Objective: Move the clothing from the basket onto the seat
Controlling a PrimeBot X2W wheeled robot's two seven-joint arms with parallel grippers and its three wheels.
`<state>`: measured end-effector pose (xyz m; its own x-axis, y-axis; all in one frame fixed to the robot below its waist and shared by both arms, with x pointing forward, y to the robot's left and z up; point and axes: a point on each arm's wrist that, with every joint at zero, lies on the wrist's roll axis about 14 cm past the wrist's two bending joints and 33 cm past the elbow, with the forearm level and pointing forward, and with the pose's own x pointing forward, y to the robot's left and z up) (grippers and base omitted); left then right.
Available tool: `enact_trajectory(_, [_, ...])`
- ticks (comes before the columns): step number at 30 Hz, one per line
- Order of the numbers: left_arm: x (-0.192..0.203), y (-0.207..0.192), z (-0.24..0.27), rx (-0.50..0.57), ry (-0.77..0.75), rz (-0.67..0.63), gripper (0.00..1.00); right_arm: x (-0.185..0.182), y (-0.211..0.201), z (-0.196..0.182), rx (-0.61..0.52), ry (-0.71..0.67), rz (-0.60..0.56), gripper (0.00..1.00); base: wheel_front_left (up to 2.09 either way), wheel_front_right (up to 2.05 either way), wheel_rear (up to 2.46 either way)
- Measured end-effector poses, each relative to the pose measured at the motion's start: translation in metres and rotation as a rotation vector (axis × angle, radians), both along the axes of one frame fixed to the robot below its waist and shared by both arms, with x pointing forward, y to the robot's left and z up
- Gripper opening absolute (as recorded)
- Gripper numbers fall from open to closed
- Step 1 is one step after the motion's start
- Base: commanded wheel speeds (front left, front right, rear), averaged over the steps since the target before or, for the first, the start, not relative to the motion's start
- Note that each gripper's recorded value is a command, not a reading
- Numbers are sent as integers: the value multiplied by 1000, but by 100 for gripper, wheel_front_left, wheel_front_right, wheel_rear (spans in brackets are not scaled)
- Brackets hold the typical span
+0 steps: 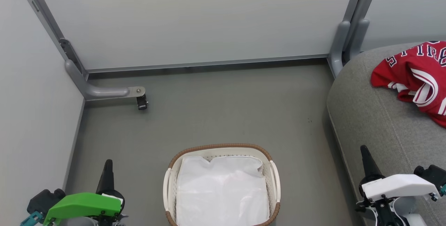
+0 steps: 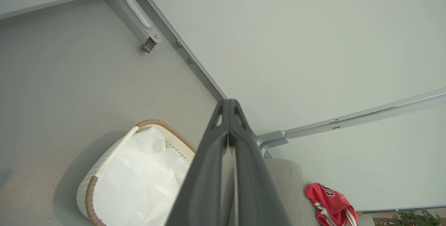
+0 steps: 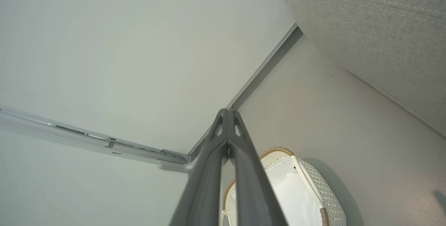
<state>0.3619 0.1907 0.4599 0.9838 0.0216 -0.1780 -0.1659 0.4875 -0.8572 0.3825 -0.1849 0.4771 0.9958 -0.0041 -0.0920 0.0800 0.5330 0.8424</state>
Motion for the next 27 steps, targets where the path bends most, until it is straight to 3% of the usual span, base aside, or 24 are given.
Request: enact_trajectory(27, [13,5,19,-238,-65,21,0,4,-6,11,261,-26,-18,0,0,0,0])
